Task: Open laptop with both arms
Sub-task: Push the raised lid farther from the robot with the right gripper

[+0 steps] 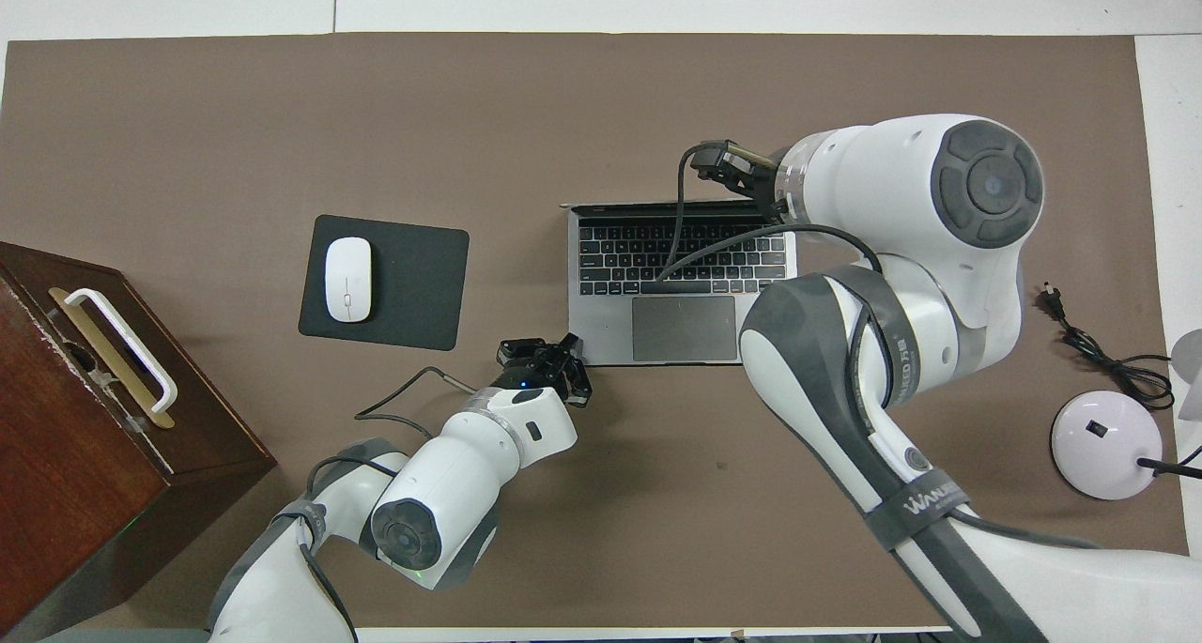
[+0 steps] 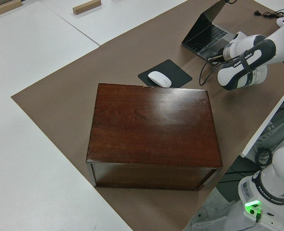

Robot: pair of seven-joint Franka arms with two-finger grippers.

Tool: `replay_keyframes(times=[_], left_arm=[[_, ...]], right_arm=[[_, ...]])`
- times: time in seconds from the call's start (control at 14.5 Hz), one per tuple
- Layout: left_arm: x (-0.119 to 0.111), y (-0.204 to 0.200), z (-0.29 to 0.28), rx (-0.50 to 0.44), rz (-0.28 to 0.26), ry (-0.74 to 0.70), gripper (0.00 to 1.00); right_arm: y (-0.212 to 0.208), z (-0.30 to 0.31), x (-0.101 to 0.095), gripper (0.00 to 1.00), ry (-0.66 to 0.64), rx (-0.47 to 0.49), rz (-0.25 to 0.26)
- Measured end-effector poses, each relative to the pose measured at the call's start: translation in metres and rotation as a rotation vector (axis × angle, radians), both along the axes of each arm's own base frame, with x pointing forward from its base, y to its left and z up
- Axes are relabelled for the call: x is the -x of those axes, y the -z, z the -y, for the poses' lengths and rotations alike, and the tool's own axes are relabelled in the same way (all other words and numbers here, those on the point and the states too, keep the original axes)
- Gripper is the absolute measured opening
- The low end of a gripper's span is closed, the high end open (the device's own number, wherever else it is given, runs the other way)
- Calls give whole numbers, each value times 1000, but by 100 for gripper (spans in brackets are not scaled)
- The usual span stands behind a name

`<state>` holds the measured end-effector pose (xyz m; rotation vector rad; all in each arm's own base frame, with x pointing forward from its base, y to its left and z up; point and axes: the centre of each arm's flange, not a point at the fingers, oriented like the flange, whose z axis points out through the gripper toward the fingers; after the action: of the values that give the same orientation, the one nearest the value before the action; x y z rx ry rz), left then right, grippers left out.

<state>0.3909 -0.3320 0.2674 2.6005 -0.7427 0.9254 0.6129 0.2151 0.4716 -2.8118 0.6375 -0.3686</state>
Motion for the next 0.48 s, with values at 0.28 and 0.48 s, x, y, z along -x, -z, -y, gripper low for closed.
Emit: replay_keyframes(times=[0.28,0.48], left_arm=[[0,0,0,0,0,0,1],[0,0,0,0,0,0,1]], right_arm=[[-5,11,-10,100,-83,85,22],[-9,20,-16,100,-129,118,34]])
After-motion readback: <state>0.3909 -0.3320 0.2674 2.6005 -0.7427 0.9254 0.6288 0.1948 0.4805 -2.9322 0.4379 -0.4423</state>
